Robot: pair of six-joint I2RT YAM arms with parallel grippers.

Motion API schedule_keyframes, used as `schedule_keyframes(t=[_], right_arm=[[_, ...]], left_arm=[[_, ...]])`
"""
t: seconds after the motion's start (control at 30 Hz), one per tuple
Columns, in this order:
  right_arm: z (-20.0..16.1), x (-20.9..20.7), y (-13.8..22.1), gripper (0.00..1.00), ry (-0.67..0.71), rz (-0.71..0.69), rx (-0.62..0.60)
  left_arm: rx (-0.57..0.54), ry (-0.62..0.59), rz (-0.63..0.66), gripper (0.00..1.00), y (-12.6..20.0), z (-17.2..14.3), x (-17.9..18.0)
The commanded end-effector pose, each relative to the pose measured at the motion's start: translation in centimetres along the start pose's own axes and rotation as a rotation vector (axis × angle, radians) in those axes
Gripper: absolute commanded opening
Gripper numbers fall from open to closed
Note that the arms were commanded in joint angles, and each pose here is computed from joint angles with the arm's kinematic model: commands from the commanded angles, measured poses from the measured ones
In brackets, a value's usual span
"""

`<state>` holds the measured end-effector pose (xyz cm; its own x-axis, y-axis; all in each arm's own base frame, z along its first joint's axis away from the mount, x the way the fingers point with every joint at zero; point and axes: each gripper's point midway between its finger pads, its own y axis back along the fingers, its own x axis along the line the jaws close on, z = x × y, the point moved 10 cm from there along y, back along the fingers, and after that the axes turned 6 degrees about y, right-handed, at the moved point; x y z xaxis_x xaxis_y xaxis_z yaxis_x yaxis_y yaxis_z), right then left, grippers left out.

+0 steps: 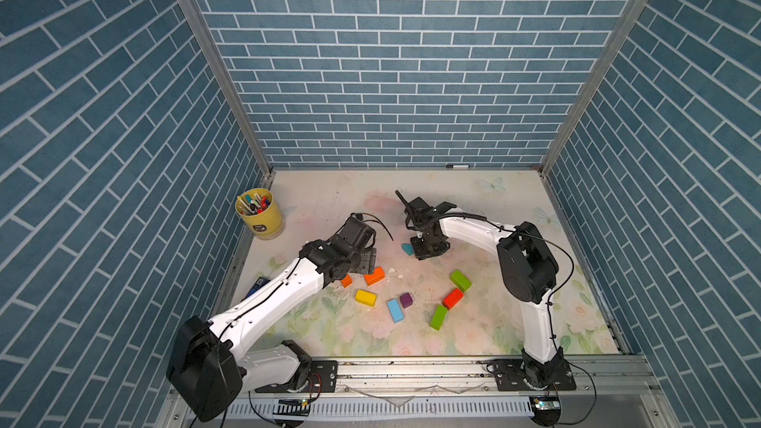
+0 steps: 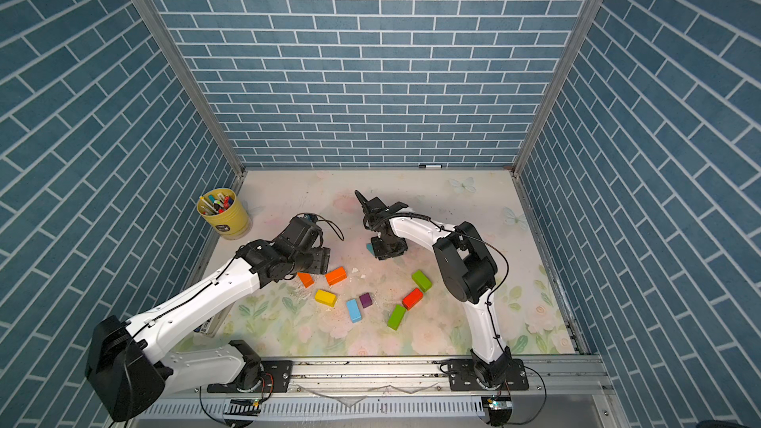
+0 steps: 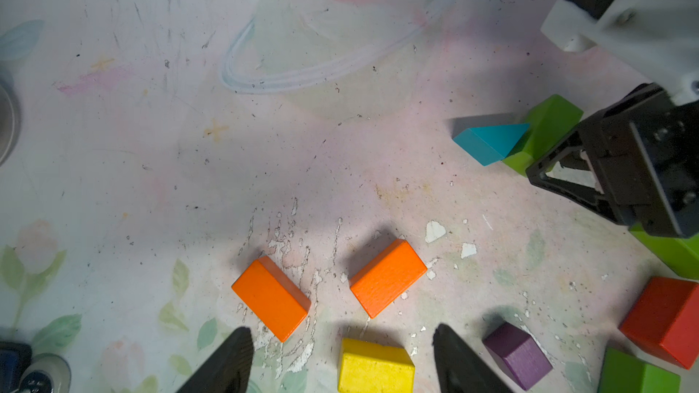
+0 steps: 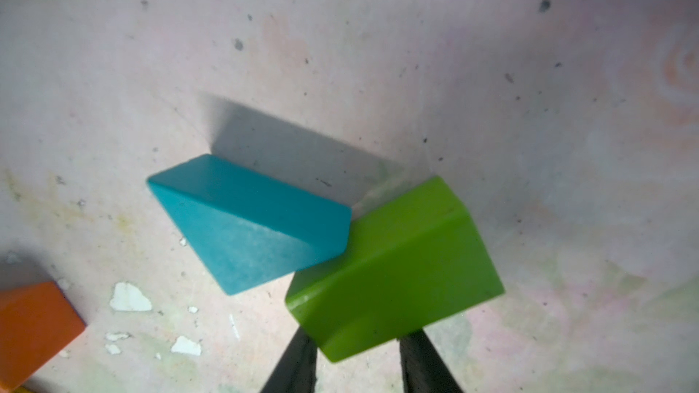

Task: Assemble a heart with building blocks
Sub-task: Assemble the building block at the center of the board.

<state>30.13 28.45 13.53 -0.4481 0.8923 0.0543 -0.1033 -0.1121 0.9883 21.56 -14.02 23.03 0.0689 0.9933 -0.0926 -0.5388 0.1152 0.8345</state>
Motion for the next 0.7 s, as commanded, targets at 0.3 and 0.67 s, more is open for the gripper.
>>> schedule_keyframes(t=[0.3, 0.67], right_arm=[[-0.4, 0.8, 0.2, 0.45, -0.039, 0.043, -0.008], [-0.3, 1.4, 0.2, 0.44, -0.032, 0.028, -0.011]], left_arm=[[0.03, 0.0, 0.008, 0.79, -0.7, -0.9, 0.4], [0.032, 0.006, 0.001, 0.79, -0.7, -0.9, 0.4]])
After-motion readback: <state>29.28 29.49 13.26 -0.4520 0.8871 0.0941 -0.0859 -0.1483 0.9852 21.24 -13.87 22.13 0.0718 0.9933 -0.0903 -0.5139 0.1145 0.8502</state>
